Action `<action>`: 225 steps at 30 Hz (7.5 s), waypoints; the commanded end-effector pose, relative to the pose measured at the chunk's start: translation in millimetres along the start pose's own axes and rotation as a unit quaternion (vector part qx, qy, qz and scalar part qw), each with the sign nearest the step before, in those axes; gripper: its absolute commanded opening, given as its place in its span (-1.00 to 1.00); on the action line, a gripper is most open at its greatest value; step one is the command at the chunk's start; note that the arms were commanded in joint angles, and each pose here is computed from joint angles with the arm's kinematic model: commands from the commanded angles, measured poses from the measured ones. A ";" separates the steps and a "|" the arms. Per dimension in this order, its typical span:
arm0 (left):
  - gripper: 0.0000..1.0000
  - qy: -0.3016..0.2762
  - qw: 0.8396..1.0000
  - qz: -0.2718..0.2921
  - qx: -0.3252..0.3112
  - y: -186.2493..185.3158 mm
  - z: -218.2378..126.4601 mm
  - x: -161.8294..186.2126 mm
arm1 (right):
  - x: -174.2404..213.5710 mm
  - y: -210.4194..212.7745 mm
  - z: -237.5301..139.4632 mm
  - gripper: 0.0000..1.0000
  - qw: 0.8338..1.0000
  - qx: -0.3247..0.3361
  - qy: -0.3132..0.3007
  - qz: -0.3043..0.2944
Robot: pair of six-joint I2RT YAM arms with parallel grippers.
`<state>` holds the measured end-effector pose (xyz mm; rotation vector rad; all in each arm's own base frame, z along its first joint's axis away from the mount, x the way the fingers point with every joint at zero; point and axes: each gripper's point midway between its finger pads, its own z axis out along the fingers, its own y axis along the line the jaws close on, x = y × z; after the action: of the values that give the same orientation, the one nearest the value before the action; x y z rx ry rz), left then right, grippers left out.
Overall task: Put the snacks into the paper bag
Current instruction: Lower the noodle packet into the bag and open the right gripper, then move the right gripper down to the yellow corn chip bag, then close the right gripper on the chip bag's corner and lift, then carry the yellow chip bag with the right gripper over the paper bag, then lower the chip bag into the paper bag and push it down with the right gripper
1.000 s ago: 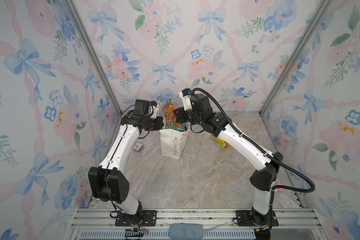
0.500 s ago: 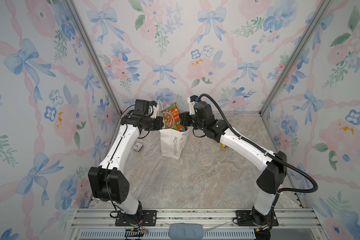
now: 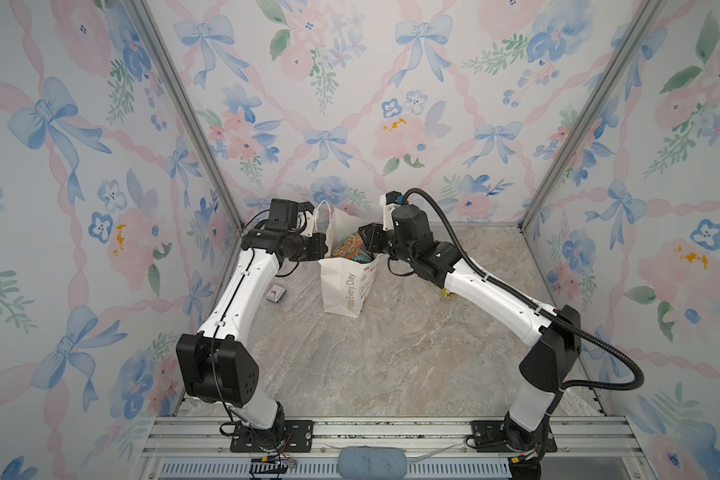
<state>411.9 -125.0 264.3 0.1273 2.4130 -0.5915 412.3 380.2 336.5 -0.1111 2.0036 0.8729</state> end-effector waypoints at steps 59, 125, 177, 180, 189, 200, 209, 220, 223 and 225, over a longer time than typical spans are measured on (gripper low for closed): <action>-1.00 0.000 1.000 0.002 0.011 -3.9 5.3 0.0 | 49.6 -401.4 -73.4 0.65 0.934 0.276 0.217 0.069; -1.00 0.000 1.000 0.001 0.009 -1.9 6.3 -0.2 | 49.0 -177.4 -109.0 -1.00 0.984 0.101 0.098 0.105; -1.00 -0.012 1.000 0.003 0.018 -7.9 -4.3 -4.0 | -71.7 -4.6 0.4 -1.00 0.997 0.026 -0.064 0.040; -1.00 -0.011 1.000 0.003 0.020 -8.4 -3.9 -3.9 | -67.4 -11.3 6.4 -1.00 0.997 0.039 -0.059 0.036; -1.00 -0.012 1.000 0.003 0.019 -7.9 -5.1 -4.5 | -32.9 -14.9 34.5 -1.00 0.997 0.060 -0.027 0.030; -1.00 -0.013 1.000 0.003 0.020 -7.5 -5.7 -4.9 | -26.7 16.9 18.1 0.14 0.998 0.046 -0.029 -0.022; -1.00 -0.012 1.000 0.001 0.019 -6.2 -4.6 -4.5 | -42.7 53.2 -21.2 0.24 0.995 0.003 -0.034 -0.094; -1.00 -0.012 1.000 0.001 0.018 -6.0 -4.6 -4.7 | -20.7 45.9 -39.9 0.46 0.992 -0.042 0.062 -0.101; -1.00 -0.012 1.000 0.001 0.017 -5.9 -4.8 -4.6 | -19.8 51.6 -47.1 0.48 0.989 -0.083 0.075 -0.094; -1.00 -0.012 1.000 0.001 0.017 -5.7 -4.5 -4.7 | -17.8 52.7 -49.7 0.43 0.987 -0.080 0.087 -0.108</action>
<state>411.6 -124.8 264.6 0.1269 2.4126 -0.5989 384.6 388.6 376.0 -0.4200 2.0487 0.8456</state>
